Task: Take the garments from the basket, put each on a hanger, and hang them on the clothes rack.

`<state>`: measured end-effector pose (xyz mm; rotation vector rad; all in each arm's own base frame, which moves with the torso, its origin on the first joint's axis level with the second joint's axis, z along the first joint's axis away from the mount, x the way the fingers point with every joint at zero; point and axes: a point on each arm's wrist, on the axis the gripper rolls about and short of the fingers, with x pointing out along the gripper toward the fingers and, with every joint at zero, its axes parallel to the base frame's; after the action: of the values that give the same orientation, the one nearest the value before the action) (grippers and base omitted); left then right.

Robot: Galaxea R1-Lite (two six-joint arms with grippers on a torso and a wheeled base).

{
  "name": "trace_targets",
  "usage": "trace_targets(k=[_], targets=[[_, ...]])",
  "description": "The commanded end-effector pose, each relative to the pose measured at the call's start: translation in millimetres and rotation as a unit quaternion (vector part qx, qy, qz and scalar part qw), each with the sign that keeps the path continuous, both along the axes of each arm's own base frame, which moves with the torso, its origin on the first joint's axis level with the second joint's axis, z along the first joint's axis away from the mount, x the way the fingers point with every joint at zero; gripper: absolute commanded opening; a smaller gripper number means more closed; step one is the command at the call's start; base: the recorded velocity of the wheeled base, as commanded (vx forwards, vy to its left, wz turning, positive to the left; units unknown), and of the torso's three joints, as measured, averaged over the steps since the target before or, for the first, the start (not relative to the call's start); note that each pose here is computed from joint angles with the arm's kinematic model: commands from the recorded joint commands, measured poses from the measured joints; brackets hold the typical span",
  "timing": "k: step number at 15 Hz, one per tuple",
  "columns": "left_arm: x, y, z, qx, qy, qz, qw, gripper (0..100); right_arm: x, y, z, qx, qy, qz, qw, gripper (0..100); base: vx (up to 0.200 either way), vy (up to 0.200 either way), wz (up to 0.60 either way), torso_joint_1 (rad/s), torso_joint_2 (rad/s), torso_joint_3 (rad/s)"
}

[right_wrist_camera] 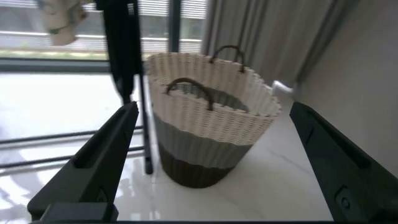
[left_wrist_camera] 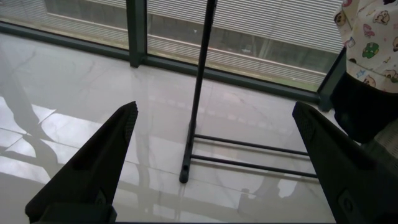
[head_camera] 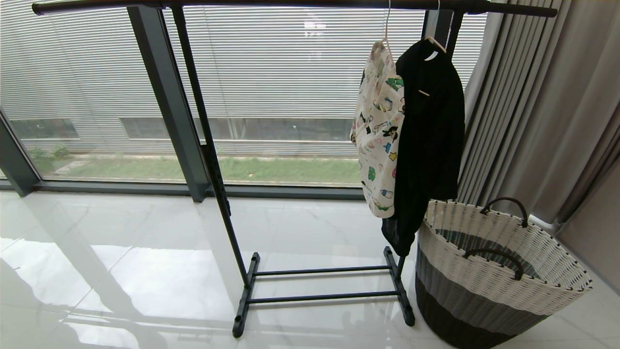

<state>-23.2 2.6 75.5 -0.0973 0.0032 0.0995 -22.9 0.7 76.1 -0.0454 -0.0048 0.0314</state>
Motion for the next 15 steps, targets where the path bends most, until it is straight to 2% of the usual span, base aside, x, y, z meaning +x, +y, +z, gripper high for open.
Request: trace_targets(k=[1, 15], targets=[[0.0, 0.0, 0.0, 0.000, 0.000, 0.000, 1.0000, 100, 0.0, 0.0, -0.5, -0.001, 0.003, 0.000, 1.0000, 100, 0.000, 0.000, 0.00, 0.000, 0.00, 0.000], [0.0, 0.0, 0.0, 0.000, 0.000, 0.000, 1.0000, 100, 0.0, 0.0, -0.5, 0.000, 0.003, 0.000, 1.0000, 100, 0.000, 0.000, 0.00, 0.000, 0.00, 0.000]])
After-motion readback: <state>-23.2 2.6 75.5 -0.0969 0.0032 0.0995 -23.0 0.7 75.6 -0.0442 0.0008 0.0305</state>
